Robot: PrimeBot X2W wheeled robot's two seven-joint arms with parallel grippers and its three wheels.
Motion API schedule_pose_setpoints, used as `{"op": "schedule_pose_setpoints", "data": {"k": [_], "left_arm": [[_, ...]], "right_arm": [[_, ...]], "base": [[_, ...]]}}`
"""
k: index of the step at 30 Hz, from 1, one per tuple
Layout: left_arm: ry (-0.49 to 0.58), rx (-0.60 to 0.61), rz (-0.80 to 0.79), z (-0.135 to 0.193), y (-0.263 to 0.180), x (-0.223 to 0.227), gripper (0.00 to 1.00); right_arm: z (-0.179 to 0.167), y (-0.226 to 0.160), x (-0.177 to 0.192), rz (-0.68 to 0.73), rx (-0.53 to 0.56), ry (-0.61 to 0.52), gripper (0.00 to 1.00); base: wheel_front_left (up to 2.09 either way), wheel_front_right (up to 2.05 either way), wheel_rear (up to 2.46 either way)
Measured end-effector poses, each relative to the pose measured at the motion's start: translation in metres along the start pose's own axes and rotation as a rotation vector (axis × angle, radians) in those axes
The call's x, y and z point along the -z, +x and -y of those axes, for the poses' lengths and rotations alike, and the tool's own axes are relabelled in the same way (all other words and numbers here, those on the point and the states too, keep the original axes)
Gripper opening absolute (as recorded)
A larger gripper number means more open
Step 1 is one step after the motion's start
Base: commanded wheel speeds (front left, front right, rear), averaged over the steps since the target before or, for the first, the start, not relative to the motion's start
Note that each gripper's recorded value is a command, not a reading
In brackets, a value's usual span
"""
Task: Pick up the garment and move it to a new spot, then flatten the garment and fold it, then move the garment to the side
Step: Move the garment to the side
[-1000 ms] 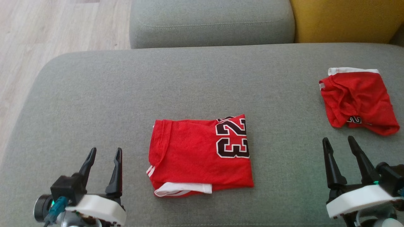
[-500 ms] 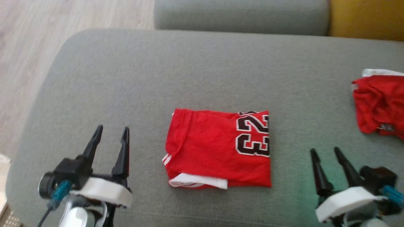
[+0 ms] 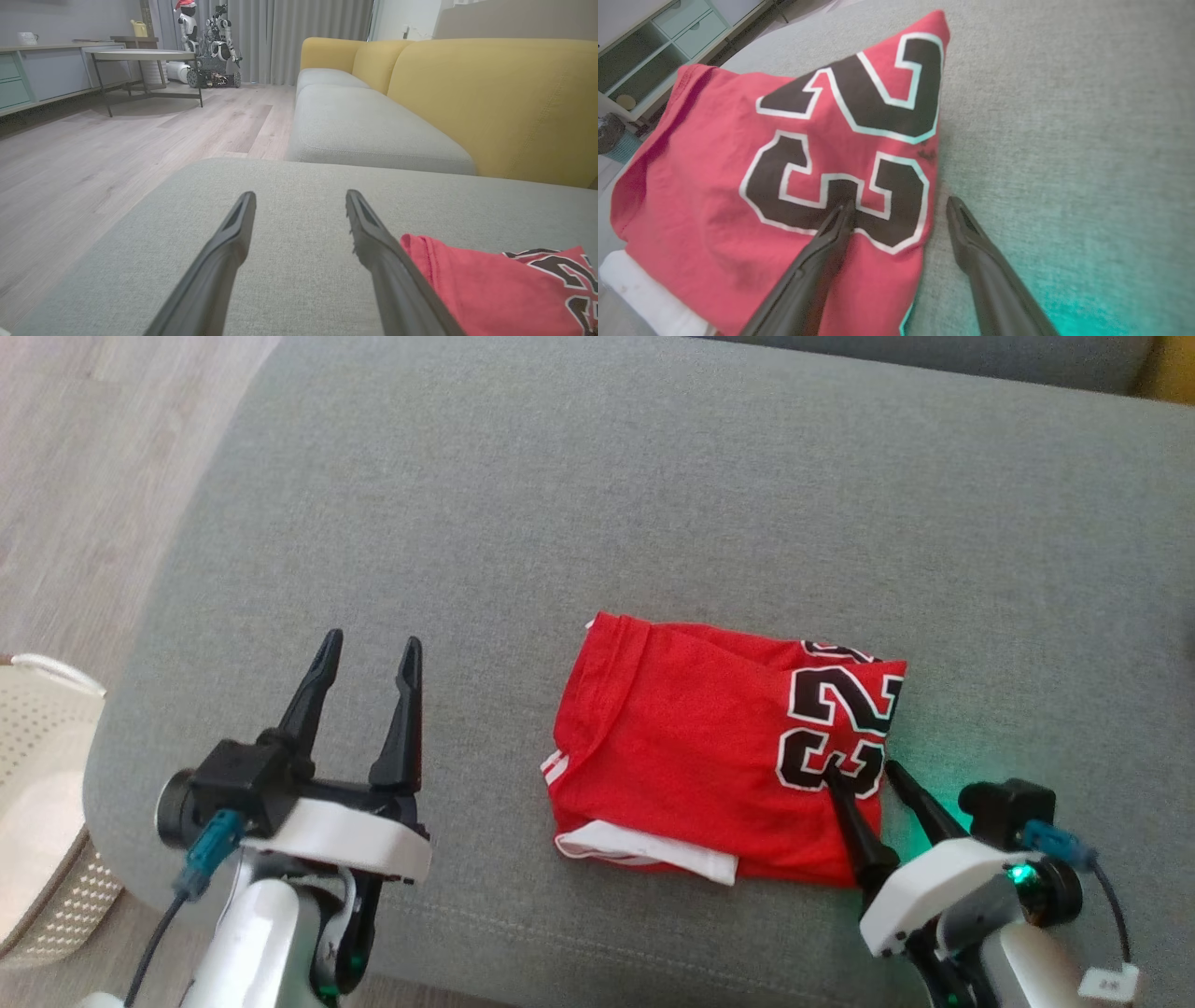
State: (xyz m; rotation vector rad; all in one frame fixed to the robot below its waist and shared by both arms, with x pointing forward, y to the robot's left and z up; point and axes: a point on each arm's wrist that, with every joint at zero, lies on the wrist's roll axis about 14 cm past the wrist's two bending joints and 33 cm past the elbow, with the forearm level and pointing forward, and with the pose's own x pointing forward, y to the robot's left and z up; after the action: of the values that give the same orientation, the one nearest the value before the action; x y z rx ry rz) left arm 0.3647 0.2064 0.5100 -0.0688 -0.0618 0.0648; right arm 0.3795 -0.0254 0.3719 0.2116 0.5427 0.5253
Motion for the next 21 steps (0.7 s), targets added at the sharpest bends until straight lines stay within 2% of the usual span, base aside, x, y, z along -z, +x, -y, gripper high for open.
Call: {"op": "schedule_pose_setpoints", "data": {"k": [1, 2, 3, 4, 12, 15, 21], "left_arm": [[0.002, -0.007, -0.006, -0.002, 0.000, 0.002, 1.00], [0.003, -0.012, -0.014, -0.004, -0.001, 0.005, 1.00], [0.004, -0.016, -0.021, -0.005, -0.001, 0.007, 1.00], [0.003, -0.017, -0.022, -0.005, 0.000, 0.009, 1.00], [-0.010, 0.038, -0.028, 0.012, 0.012, 0.014, 1.00], [-0.020, 0.079, -0.029, 0.026, 0.020, 0.017, 1.00], [-0.040, 0.187, -0.027, 0.062, 0.039, 0.021, 1.00]], "right_arm": [[-0.001, 0.003, 0.005, -0.018, -0.005, 0.006, 1.00], [-0.001, 0.005, 0.007, -0.032, -0.011, 0.010, 0.47], [-0.002, 0.007, 0.008, -0.041, -0.016, 0.009, 0.05], [-0.001, 0.011, 0.006, -0.043, -0.023, 0.002, 0.00], [0.015, 0.004, -0.007, -0.030, -0.004, -0.033, 0.00], [0.042, -0.003, -0.028, 0.014, 0.058, -0.051, 0.00], [0.105, -0.022, -0.097, 0.173, 0.215, -0.082, 0.00]], "base": [[0.00, 0.00, 0.00], [0.00, 0.00, 0.00], [0.00, 0.00, 0.00], [0.00, 0.00, 0.00], [0.00, 0.00, 0.00], [0.00, 0.00, 0.00], [0.00, 0.00, 0.00]]}}
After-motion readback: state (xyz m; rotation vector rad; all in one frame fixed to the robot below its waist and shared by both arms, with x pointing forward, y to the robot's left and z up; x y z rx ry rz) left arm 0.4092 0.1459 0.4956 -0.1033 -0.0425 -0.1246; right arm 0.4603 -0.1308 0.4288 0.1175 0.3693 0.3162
